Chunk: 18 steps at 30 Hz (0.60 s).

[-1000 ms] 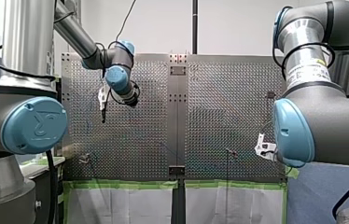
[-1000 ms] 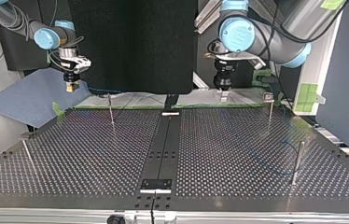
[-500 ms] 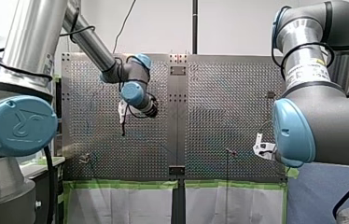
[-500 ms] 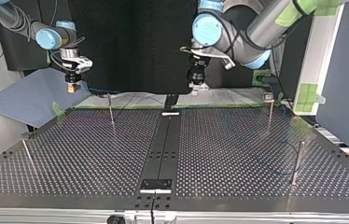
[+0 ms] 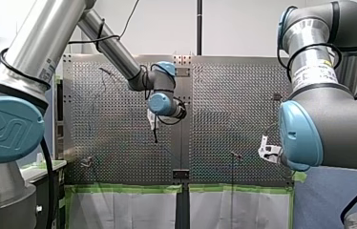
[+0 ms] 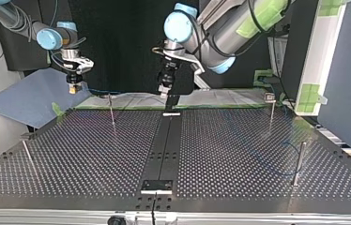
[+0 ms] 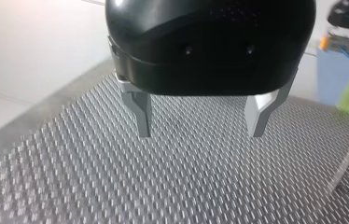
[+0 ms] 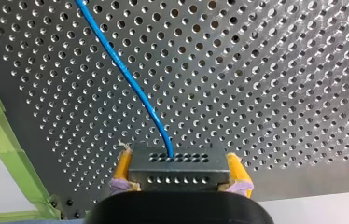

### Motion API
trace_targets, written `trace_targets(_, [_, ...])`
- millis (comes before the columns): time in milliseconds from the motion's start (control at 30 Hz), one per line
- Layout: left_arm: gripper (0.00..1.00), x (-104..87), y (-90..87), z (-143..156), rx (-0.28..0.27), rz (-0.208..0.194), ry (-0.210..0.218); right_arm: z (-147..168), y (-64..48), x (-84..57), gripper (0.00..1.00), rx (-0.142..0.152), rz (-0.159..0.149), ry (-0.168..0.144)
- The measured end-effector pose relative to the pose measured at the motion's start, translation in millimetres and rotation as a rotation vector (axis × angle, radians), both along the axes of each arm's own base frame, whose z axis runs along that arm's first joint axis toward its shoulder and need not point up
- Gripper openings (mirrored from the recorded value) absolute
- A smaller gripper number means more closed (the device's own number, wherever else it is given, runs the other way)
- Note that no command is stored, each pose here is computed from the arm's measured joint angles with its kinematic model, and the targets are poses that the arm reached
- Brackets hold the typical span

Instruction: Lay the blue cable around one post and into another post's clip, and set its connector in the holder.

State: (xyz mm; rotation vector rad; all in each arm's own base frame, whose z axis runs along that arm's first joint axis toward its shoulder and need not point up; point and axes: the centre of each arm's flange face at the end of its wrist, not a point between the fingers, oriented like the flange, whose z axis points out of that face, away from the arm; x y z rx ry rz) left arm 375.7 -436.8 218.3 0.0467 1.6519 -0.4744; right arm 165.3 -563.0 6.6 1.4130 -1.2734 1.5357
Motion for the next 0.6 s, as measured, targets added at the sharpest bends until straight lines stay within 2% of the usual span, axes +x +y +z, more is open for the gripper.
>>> trace_targets(367, [0.99,-11.0,-70.9,-10,-0.122,-0.077,-0.058,1,-0.9,0.3,0.0,-0.004,0.0,-0.016])
trace_targets(500, [0.99,-18.6,-97.9,-14,-0.154,-0.114,-0.082,1,-1.1,1.1,0.0,-0.007,0.001,-0.022])
trace_targets(600, [0.99,-20.8,-110.7,-24,-0.167,-0.127,-0.094,1,-1.3,1.3,0.0,-0.008,0.001,-0.025])
